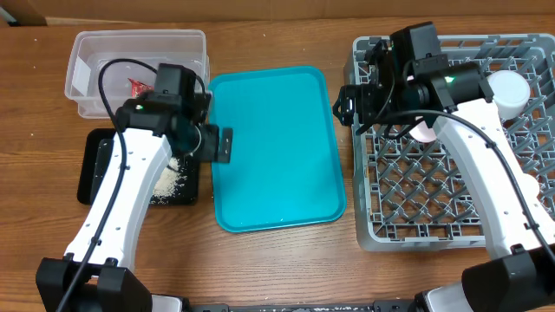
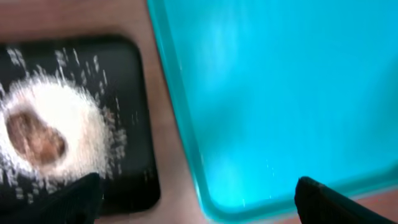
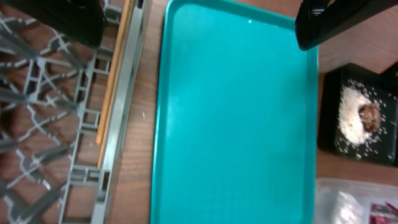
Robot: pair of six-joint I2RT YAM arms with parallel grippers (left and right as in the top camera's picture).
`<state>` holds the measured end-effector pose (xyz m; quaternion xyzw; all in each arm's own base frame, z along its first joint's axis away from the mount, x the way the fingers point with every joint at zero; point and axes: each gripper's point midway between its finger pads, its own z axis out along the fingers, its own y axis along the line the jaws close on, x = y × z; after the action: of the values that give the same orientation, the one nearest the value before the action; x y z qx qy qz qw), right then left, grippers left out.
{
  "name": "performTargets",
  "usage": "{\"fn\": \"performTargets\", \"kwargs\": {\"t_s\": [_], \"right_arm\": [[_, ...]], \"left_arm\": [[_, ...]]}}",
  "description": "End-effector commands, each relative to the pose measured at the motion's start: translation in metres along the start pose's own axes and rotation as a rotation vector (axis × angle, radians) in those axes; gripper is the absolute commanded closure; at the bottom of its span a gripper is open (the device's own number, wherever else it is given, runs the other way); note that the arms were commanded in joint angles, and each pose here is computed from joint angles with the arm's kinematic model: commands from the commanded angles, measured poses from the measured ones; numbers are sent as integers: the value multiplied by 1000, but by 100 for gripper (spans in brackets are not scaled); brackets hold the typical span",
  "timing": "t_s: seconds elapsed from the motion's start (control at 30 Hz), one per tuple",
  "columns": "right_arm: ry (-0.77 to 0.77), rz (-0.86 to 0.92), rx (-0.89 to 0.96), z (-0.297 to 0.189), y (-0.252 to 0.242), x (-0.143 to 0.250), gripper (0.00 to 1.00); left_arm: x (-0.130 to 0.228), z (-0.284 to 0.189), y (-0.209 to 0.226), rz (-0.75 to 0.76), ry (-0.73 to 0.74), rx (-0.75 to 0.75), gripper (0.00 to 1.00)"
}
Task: Sort waste into correct bins and load items into the dishwasher
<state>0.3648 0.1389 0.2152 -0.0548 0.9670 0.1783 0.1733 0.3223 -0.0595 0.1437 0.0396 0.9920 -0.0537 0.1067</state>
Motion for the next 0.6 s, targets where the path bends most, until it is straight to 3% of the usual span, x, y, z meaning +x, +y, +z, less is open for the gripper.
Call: {"fn": "performTargets", "kwargs": {"t_s": [0.0,0.4,0.57], "right_arm": [[1,1,24,-4,-8,0,0],[174,206,154,-27,-74,46,0],[159,265,171,-45,-90,52,0]], "left_arm": [[8,-12,6,-36,40,-6,0],[38,-62,16,-105,147,-10,0],[44,-79,17,-100,95,-25,3]]}}
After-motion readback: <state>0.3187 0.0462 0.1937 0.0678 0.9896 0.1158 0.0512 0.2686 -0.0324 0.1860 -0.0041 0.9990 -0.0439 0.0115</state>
